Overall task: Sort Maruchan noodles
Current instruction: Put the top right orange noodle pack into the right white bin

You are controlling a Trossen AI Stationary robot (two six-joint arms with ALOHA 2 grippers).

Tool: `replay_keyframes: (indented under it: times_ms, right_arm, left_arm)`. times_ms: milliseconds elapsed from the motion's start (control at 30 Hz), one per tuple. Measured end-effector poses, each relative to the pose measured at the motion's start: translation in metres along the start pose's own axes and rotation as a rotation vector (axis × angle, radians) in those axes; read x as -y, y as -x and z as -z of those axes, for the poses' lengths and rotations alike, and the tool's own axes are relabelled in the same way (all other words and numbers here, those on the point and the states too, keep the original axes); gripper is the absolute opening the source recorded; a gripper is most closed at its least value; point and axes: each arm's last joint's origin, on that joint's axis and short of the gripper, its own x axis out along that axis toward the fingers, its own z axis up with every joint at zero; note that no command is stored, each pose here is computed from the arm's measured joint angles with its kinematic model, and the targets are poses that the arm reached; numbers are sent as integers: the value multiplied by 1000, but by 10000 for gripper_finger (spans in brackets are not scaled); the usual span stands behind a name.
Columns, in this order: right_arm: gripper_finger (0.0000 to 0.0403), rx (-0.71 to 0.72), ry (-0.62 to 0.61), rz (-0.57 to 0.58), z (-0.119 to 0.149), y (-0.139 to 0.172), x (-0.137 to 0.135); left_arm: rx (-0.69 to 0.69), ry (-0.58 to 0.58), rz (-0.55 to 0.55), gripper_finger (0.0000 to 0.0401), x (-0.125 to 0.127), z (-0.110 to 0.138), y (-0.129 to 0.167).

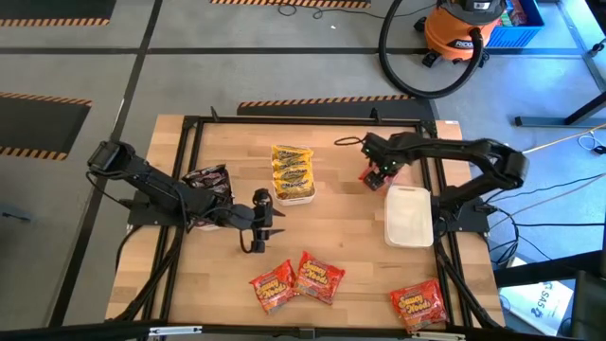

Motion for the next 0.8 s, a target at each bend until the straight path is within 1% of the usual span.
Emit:
replay_keyframes:
  times_ms: [100,233,300,400,467,567,667,733,800]
  right_arm:
    - [291,-1,-6,-13,-6,-9,-3]
    - [291,58,-73,-50,-16,-14,-7]
    - [291,102,-120,-77,-21,-14,-9]
    - [291,156,-224,-125,-27,-14,-11]
    - [291,188,-263,-154,-31,-14,-13]
    - [291,235,-260,-189,-36,-13,-15]
    - [291,223,-194,-198,-39,-7,-16]
    - [291,210,-154,-173,-43,3,-17]
    - [291,192,-127,-118,-46,16,-16]
  left_arm:
    - [3,1,3,195,0,0,0]
    - [19,7,4,195,0,-2,0]
    - [24,9,5,195,0,-2,0]
    - [24,9,6,195,0,-2,0]
    - [24,9,6,195,0,-2,0]
    - [24,9,7,195,0,-2,0]
    - [24,9,7,195,0,-2,0]
    - [24,9,7,195,0,-2,0]
    - [24,9,7,195,0,-2,0]
